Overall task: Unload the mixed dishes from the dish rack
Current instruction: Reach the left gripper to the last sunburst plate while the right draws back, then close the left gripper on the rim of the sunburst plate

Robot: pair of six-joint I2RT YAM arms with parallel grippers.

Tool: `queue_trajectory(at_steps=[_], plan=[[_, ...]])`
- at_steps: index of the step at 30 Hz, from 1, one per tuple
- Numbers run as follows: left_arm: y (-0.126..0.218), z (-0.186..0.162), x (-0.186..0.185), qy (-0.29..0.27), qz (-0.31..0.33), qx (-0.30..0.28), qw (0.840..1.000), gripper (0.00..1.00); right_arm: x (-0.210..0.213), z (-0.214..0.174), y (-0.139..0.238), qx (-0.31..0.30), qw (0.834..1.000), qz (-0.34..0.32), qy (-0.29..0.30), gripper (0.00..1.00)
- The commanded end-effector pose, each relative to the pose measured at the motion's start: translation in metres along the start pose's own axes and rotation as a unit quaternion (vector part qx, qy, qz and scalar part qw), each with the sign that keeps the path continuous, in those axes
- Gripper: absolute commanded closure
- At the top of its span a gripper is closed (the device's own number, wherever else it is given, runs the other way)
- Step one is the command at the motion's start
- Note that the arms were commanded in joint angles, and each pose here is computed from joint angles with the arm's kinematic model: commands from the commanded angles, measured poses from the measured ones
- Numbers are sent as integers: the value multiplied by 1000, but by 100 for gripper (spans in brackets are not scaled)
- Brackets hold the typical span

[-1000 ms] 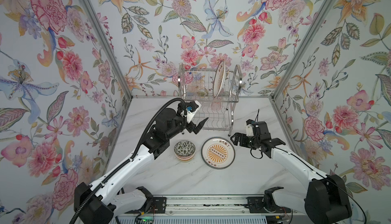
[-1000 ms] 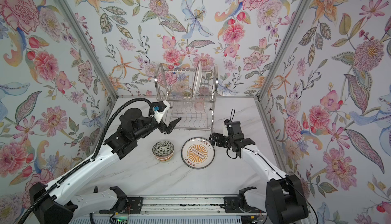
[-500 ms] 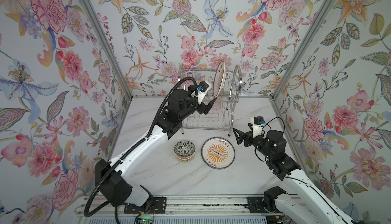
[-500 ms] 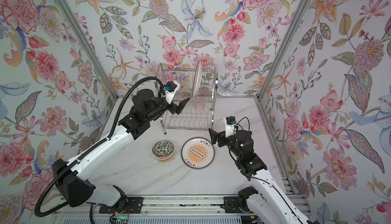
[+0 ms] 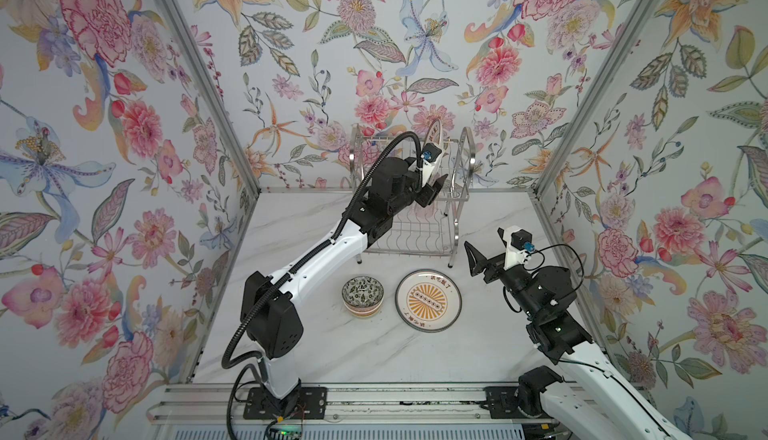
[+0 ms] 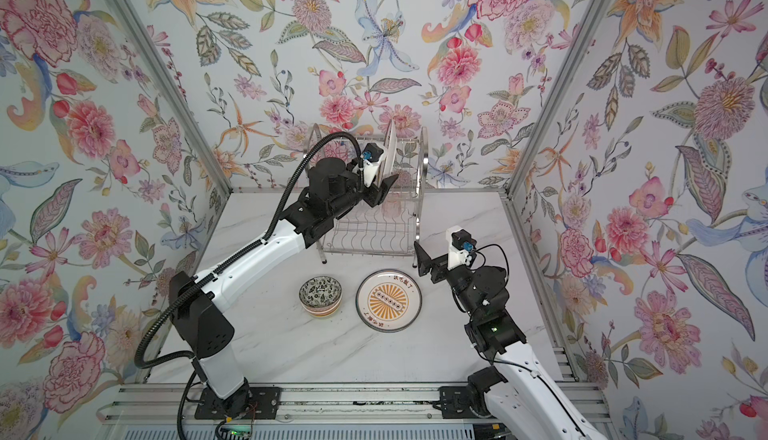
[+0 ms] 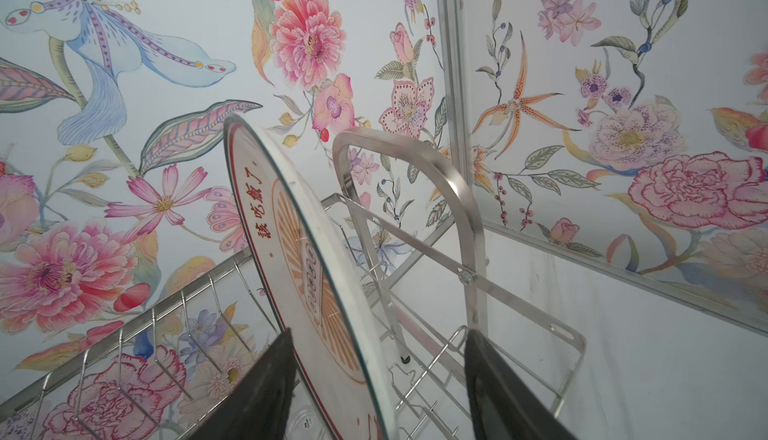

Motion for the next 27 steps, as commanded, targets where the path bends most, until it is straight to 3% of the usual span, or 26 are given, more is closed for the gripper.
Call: queue_trajectory(at_steps=[1, 7, 11, 27], plan=[[-6, 13, 2, 27, 25, -14, 999, 40, -2, 5, 2, -24, 1000, -15, 6, 1], [-19, 9, 0, 47, 26, -9, 999, 46, -5, 3, 1, -26, 999, -20, 7, 1], [-23, 5, -2, 60, 34, -5, 998, 58, -8, 3, 1, -22, 999, -21, 9, 1], [-28, -5, -7, 80, 36, 4, 996, 75, -18, 0, -1, -19, 1000, -21, -13, 1]])
Point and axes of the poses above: each gripper's point midway between its finger pads, its own y axis back along the fingers, its own x axis along the line the jaws close on, z = x × y, the point moved 10 cm from there along y, back along the fingers, and after that the axes turned 6 degrees about y, right-handed, at the moved point
